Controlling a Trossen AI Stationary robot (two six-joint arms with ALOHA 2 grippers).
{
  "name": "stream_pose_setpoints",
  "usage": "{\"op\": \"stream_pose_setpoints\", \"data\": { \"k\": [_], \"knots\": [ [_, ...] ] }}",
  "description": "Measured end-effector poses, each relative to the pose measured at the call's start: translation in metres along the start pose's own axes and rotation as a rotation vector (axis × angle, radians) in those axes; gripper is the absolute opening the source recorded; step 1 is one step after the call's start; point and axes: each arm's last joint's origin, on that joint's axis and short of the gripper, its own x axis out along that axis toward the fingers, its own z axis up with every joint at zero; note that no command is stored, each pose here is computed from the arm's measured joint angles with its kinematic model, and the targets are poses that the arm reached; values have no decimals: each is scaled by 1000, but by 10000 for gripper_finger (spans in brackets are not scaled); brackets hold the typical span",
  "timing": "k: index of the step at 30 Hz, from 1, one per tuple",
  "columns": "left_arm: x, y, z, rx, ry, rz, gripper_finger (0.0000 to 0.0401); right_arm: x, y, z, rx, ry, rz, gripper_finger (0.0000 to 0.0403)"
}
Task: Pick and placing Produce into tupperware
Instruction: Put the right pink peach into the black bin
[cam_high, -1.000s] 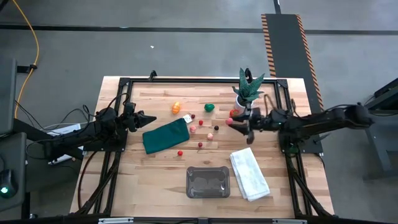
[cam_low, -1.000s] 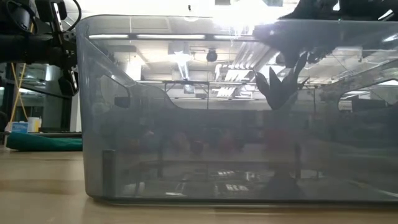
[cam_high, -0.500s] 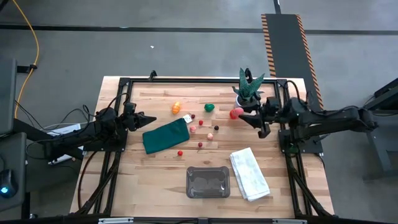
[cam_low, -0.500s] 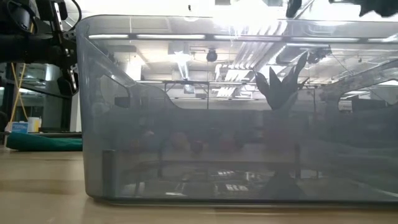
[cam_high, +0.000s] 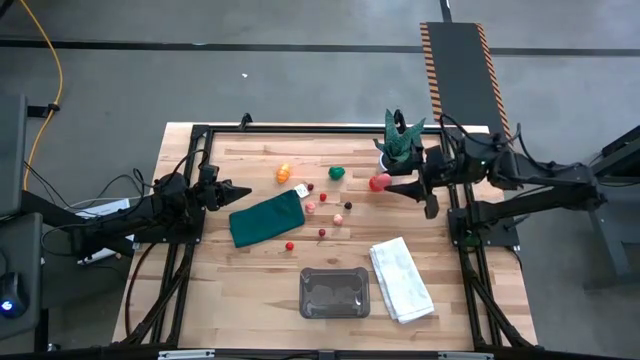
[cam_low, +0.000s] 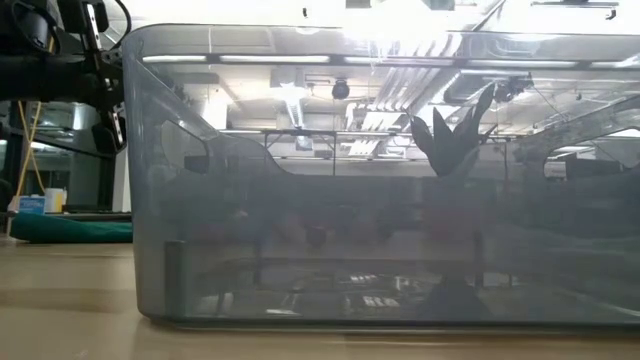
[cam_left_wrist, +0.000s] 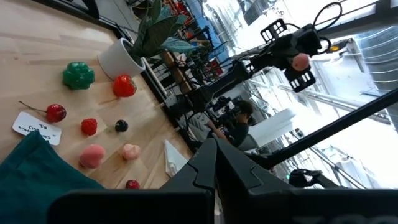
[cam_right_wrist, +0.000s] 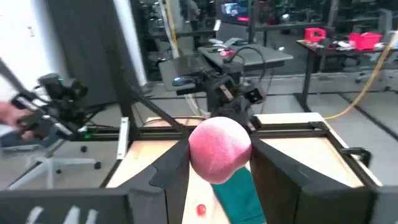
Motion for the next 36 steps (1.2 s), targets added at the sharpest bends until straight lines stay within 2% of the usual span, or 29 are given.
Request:
{"op": "stream_pose_setpoints", "data": {
  "k": [4,22,29,36],
  "knots": [
    [0,0,0,1,5,-4,1,5,4,5,38,65,59,145],
    [0,-1,-1,3,36,-28,1,60,38,-1,46,327,222,145],
    [0,-1,-1,3,36,-28,1,83,50,14,60,347,210,145],
    [0,-2,-2,4,61,-45,1,113,60,21,68,466,211,145]
  ]
}}
